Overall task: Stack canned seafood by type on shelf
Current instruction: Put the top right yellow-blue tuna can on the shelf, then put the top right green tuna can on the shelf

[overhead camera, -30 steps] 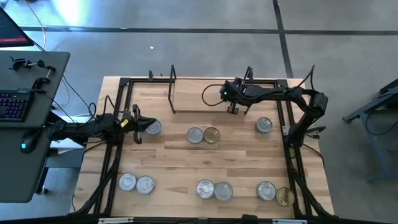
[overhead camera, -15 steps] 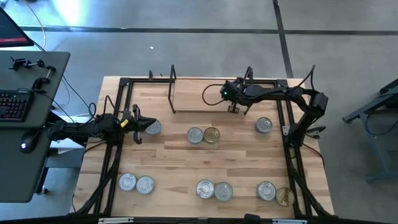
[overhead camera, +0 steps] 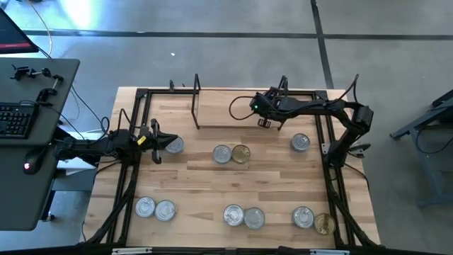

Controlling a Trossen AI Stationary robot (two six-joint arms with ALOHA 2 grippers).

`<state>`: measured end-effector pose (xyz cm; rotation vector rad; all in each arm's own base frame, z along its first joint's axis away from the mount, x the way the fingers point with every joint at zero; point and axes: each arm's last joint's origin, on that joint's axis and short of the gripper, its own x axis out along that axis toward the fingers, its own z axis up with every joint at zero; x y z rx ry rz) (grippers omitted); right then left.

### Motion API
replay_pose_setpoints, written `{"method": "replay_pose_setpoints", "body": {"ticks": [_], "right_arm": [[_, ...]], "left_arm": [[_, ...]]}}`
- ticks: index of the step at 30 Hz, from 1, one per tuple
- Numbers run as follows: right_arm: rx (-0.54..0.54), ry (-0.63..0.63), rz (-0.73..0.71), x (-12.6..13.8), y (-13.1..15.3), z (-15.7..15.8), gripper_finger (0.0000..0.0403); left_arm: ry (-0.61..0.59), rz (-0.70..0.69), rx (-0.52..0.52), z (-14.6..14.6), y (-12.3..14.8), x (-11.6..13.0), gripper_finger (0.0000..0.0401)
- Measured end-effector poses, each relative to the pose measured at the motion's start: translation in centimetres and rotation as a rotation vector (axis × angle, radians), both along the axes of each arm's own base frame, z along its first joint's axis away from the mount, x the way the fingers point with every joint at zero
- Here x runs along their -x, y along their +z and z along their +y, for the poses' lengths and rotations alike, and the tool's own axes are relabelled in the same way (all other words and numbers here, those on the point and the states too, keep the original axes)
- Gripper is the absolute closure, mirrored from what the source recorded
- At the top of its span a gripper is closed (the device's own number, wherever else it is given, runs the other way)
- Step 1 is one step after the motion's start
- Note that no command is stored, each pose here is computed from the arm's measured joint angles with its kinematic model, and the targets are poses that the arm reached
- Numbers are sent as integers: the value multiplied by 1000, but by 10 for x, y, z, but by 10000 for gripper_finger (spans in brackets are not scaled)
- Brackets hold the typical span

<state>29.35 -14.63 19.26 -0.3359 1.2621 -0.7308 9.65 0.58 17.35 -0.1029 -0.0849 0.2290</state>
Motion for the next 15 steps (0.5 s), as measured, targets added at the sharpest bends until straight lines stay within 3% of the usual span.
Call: {"method": "replay_pose_setpoints", "body": {"ticks": [7, 15], "right_arm": [[-65, 53, -279, -20, 21, 40, 268], [-215, 373, -532, -46, 13, 123, 295]], "left_arm": [[0, 0, 0, 0, 0, 0, 401], [-25, -2, 5, -1, 0, 0, 401]]}}
